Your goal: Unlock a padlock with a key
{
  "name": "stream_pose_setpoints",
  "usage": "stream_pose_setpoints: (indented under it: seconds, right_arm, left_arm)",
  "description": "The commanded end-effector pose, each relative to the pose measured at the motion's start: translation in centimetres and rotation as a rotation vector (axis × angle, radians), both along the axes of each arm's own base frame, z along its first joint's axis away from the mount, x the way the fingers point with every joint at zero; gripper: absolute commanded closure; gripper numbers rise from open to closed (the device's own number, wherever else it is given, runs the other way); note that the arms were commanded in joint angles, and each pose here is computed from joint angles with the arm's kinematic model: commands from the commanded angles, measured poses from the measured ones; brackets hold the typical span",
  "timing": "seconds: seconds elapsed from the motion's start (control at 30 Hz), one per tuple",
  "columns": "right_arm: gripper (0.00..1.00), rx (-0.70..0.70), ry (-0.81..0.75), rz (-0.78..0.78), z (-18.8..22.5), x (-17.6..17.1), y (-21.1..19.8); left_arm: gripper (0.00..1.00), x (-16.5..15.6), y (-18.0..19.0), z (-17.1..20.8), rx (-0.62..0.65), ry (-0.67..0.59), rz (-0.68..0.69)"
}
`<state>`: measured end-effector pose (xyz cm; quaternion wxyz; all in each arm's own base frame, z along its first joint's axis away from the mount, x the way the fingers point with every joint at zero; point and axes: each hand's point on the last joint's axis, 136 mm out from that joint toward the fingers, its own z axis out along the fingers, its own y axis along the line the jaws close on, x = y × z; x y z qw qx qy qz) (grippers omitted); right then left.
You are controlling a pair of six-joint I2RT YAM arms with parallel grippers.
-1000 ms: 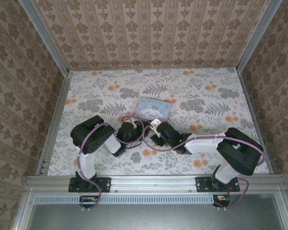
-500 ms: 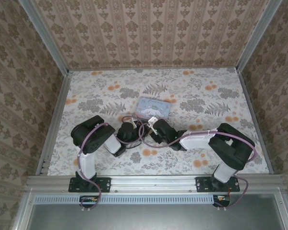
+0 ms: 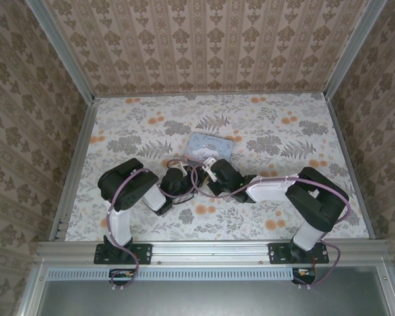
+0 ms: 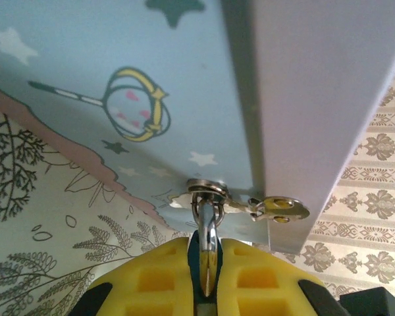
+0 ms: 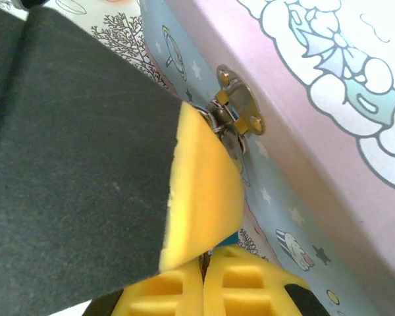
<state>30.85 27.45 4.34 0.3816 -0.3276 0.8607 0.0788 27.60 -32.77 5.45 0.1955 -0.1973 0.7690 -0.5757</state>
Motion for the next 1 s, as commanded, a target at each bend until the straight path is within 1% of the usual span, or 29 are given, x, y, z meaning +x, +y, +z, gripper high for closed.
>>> stream_pose_setpoints:
  seconds: [0.0, 0.03, 0.07, 0.1, 0.13, 0.27, 0.4, 0.57, 0.6, 0.67, 0.77, 0.97]
  right_arm:
    - [0.88, 0.150, 0.065, 0.053, 2.1, -0.7, 1.9]
    - [0.64, 0.166, 0.080, 0.055, 2.3, -1.0, 1.9]
    - [0.48, 0.178, 0.101, 0.051, 2.2, -1.4, 1.8]
    - [0.42, 0.196, 0.121, 0.045, 2.2, -1.6, 1.6]
    - [0.39, 0.211, 0.136, 0.039, 2.3, -1.8, 1.4]
    - [0.35, 0.331, 0.181, -0.032, 3.0, -1.9, -0.1]
    - [0.34, 0.484, 0.237, -0.098, 3.8, -1.3, -0.8]
    - [0.33, 0.627, 0.334, -0.145, 3.5, -0.4, -0.3]
    - [0.33, 0.657, 0.353, -0.156, 3.3, -0.2, -0.2]
    - [0.33, 0.706, 0.376, -0.174, 3.1, 0.2, -0.1]
    - [0.33, 0.771, 0.392, -0.206, 3.0, 1.0, -0.1]
    - [0.33, 0.838, 0.382, -0.266, 3.6, 3.2, -0.5]
  left_arm:
    - [1.00, -0.6, 0.2, -1.6, 0.035, 0.033, -0.020]
    - [1.00, -0.6, 0.3, -1.7, 0.038, 0.033, -0.018]
    - [1.00, -0.6, 0.3, -1.8, 0.040, 0.034, -0.017]
    - [1.00, -0.6, 0.3, -1.7, 0.040, 0.031, -0.018]
    - [1.00, -0.6, 0.4, -1.8, 0.043, 0.032, -0.018]
    - [1.00, -0.9, 0.6, -2.0, 0.052, 0.033, -0.023]
    - [0.88, -1.2, 0.7, -2.2, 0.059, 0.034, -0.031]
    - [0.70, -1.6, 0.9, -2.3, 0.068, 0.031, -0.042]
    - [0.65, -1.8, 0.9, -2.3, 0.068, 0.030, -0.046]
    - [0.60, -2.0, 0.9, -2.1, 0.069, 0.024, -0.050]
    - [0.51, -2.3, 1.2, -1.6, 0.070, 0.011, -0.054]
    - [0.35, -3.0, 1.7, -0.1, 0.064, -0.031, -0.066]
